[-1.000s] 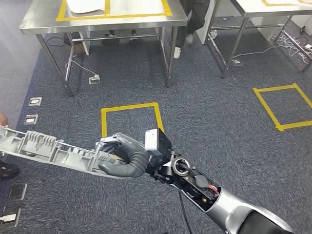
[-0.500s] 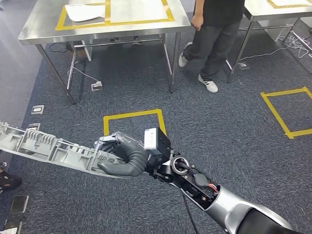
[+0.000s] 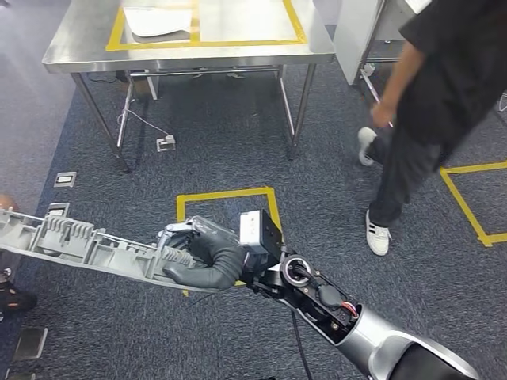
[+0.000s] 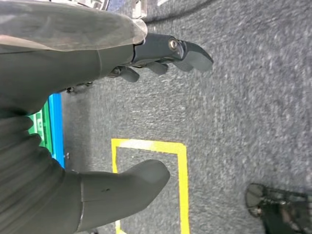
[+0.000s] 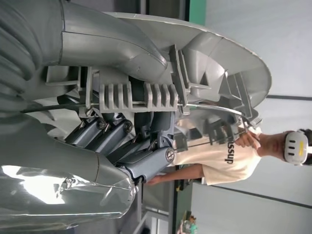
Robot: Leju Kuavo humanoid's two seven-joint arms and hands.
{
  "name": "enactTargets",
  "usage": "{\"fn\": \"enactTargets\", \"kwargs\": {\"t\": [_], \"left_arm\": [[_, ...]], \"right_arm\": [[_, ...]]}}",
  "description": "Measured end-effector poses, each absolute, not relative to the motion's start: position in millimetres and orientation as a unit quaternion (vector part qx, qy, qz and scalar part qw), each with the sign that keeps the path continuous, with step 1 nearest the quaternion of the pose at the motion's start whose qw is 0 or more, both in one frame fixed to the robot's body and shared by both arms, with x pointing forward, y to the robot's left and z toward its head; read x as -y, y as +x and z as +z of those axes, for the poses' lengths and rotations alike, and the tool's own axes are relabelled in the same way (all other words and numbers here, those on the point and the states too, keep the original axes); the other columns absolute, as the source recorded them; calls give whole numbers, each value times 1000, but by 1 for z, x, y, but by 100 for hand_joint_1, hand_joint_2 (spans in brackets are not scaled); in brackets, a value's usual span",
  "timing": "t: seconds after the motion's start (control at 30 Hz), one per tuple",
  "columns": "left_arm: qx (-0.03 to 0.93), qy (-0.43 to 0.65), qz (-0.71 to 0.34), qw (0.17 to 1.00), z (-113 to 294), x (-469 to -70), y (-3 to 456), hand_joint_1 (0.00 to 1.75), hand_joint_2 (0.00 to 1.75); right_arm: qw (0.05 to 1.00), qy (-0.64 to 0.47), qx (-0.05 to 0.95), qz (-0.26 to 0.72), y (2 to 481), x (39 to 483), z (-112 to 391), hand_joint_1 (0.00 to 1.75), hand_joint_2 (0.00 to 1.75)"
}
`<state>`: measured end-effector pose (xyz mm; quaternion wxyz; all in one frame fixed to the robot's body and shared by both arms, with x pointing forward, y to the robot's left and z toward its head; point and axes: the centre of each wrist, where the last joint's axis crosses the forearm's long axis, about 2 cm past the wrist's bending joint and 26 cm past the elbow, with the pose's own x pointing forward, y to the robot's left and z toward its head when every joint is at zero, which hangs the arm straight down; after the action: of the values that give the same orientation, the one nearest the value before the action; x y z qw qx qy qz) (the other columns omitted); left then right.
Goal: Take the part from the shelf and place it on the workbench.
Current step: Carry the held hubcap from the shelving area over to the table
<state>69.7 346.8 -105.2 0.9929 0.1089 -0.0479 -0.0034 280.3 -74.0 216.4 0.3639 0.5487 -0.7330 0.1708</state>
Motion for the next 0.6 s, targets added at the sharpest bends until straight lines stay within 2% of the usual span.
{"fn": "enactTargets", "kwargs": {"t": [0.6], "left_arm": [[48,114,12,992,-105,-345,72,0,175]], "right_arm": [[356,563,725,177,284,67,220,175,175]]}}
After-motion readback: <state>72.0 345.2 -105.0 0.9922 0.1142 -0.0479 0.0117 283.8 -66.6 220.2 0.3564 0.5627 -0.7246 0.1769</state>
